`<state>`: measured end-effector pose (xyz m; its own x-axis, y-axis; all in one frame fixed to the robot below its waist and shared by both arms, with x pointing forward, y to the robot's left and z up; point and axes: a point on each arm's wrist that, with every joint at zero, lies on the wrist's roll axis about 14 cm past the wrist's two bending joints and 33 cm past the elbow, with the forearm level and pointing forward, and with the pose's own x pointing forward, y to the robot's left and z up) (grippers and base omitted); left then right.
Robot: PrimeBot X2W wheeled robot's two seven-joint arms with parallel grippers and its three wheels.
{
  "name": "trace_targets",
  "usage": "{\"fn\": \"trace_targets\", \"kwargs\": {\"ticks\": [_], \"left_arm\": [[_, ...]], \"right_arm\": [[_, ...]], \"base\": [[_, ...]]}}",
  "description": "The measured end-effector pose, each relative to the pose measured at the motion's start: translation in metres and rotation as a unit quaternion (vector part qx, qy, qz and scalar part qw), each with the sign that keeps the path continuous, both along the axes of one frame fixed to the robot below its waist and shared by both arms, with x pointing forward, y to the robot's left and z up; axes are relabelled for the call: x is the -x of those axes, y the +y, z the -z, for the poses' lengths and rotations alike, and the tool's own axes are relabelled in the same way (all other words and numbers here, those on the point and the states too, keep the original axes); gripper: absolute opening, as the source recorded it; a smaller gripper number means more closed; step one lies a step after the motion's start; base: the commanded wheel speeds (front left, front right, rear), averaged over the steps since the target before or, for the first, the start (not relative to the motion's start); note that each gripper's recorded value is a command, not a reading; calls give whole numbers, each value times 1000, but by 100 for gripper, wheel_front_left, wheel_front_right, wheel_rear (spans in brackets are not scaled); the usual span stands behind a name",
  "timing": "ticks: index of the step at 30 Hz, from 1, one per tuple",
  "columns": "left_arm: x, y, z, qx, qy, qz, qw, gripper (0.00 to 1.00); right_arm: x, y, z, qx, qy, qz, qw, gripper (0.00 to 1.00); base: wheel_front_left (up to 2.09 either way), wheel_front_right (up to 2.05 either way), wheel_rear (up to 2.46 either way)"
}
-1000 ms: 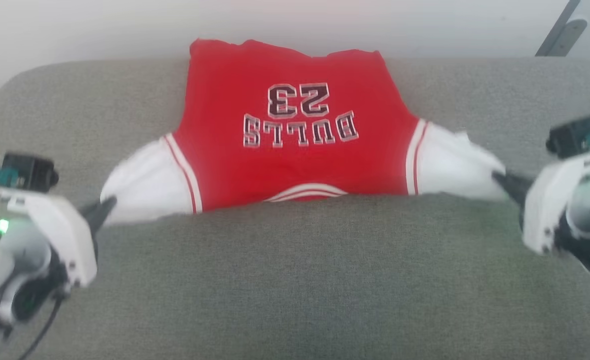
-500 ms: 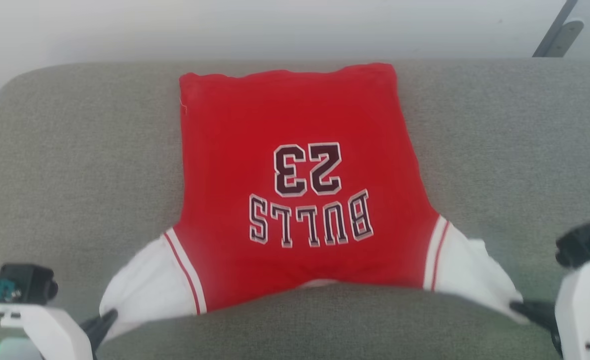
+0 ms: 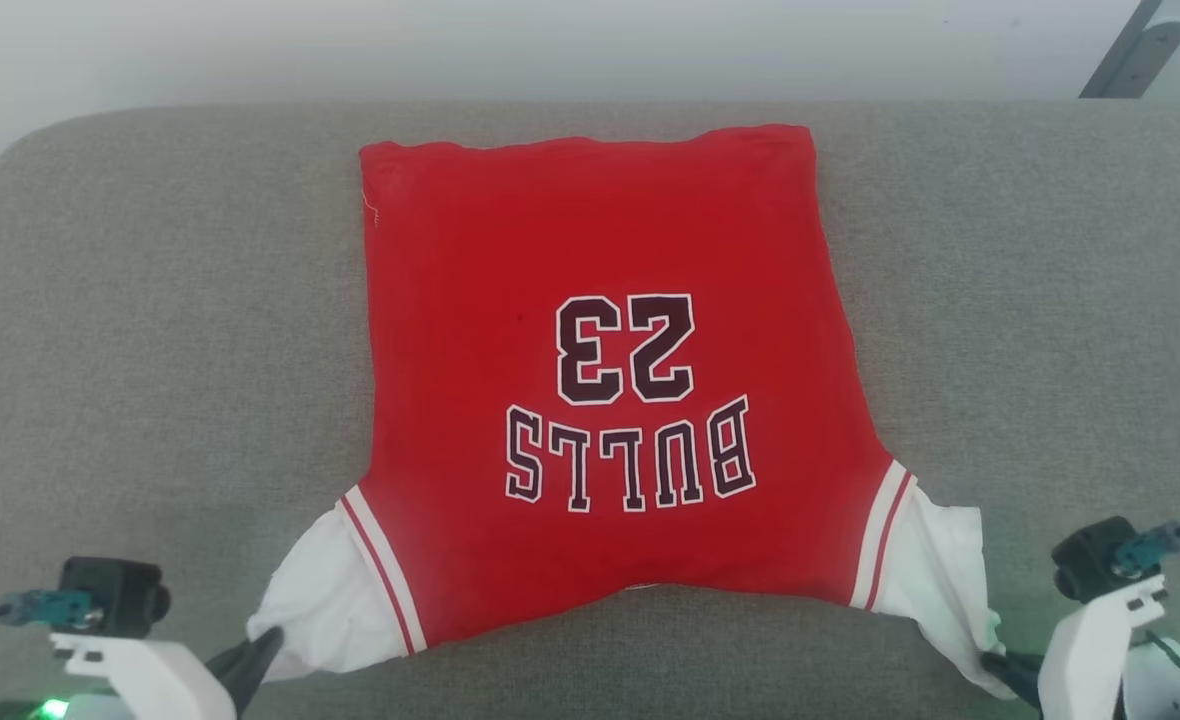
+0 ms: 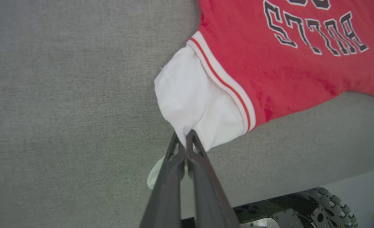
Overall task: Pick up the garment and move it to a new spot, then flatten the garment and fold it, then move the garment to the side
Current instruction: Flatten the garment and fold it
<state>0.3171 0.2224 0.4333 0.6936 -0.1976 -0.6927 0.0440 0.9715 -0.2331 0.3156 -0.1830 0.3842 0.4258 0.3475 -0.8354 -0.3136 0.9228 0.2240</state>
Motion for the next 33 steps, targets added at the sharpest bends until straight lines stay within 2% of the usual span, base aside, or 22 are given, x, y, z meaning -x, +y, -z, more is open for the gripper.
{"fn": "trace_targets", "kwargs": {"ticks": [1,7,13,19,23,29,33], "left_arm": [[-2,-3,0,3,-3,3,1000,0],[-10,-10,3,10,-16,12,1000,0],[-11,-15,5,14,-28,18,999,0],[-19,-22,5,21,-43,22,999,0],[-26,-29,5,29,-53,30,998,0],[-37,-36,8,40,-57,38,997,0],[-44,-39,10,45,-61,41,996,0]], "right_arm": [[-2,-1,1,4,-4,2,1000,100],[-13,-4,-12,16,-33,-1,999,100],[-49,-8,-66,14,-132,6,991,100],[-107,3,-125,6,-268,19,963,100],[-150,18,-148,-7,-331,20,943,100],[-216,33,-150,-3,-365,25,931,100],[-254,42,-128,12,-341,25,940,100]], "base": [[0,0,0],[0,0,0],[0,0,0],[0,0,0],[0,0,0],[0,0,0],[0,0,0]]}}
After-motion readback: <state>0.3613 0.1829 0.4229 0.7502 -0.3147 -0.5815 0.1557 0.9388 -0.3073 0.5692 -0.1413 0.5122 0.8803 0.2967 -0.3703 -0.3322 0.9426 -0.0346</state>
